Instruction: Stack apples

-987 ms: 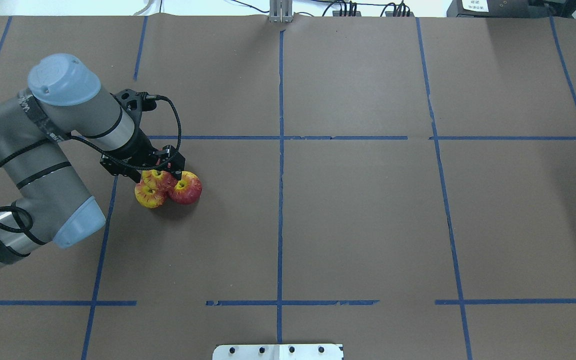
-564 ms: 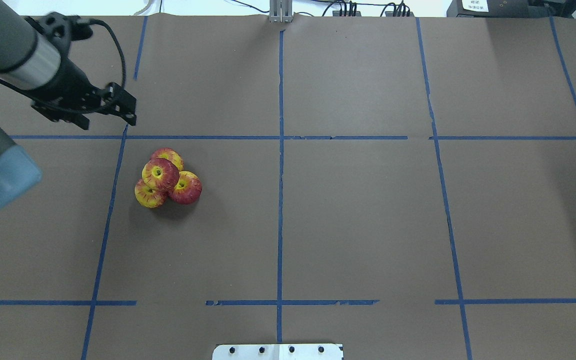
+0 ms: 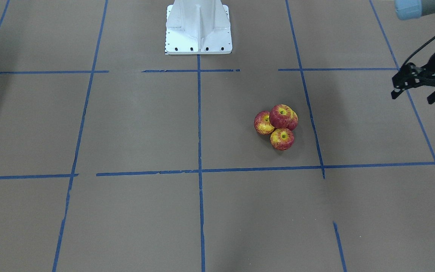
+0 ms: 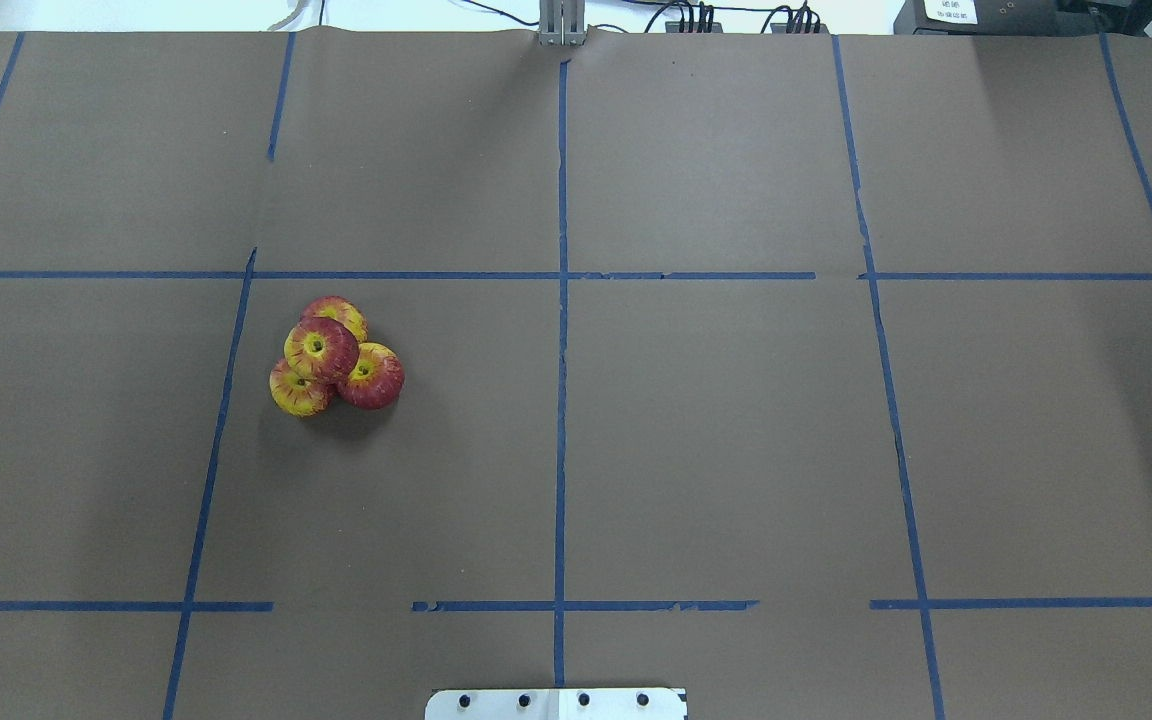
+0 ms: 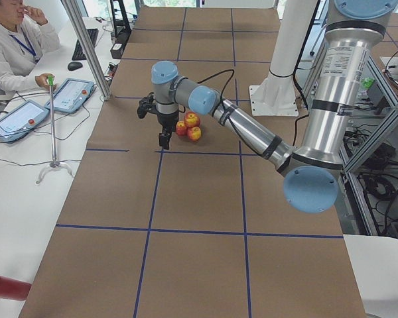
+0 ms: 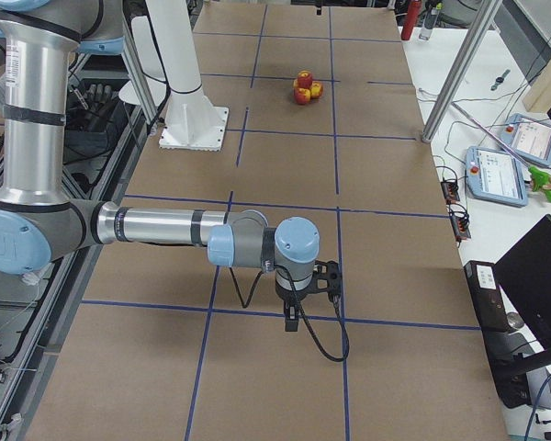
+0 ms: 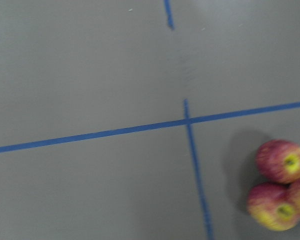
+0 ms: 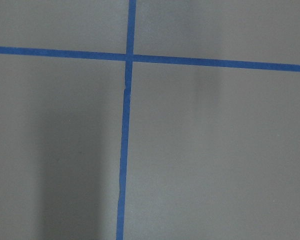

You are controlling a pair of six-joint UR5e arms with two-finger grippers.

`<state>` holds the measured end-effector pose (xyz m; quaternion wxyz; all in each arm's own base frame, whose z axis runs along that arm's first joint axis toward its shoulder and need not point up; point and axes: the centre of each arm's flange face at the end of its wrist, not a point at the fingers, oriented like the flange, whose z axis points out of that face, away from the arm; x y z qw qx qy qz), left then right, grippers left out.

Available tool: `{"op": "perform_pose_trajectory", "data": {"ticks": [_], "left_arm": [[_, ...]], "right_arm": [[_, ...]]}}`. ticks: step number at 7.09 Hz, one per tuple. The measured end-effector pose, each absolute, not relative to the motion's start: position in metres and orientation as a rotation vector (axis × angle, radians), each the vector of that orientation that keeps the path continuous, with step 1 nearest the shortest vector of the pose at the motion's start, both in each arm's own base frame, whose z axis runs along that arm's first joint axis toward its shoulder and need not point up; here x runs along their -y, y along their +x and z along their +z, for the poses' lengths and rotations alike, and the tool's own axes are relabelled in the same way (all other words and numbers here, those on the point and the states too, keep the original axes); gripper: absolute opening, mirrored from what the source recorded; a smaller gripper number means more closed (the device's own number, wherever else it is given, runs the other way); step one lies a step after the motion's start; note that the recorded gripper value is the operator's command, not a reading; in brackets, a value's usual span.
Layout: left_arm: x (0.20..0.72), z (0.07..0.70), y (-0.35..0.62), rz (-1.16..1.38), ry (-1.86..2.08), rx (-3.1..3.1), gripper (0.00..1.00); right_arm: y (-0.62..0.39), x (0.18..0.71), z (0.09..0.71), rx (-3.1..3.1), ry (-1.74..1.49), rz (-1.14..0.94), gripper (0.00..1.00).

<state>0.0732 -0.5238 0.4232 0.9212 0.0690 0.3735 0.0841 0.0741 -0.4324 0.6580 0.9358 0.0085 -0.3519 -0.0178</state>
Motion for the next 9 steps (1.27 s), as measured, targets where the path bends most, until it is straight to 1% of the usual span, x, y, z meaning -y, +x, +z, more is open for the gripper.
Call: {"op": "perform_pose_trajectory", "data": {"ticks": [2, 3, 4, 6, 9], "left_arm": [[0.549, 0.549, -0.040, 0.216, 0.107, -0.756, 0.99], [0.544, 0.601, -0.084, 0.217, 0.089, -0.767, 1.00], [0.536, 0.626, -0.102, 0.209, 0.073, -0.774, 1.00], [0.528, 0.642, -0.109, 0.200, 0.057, -0.780, 1.00], [0.529, 0.634, -0.110, 0.157, 0.056, -0.777, 1.00]], "right_arm": [[0.074, 0.432, 0.658, 0.719, 0.017, -0.036, 1.00], [0.074, 0.432, 0.658, 0.719, 0.017, -0.036, 1.00], [0.074, 0.432, 0.658, 0.719, 0.017, -0.036, 1.00], [0.074, 0.432, 0.658, 0.719, 0.018, -0.036, 1.00], [0.074, 0.432, 0.658, 0.719, 0.018, -0.036, 1.00]]}}
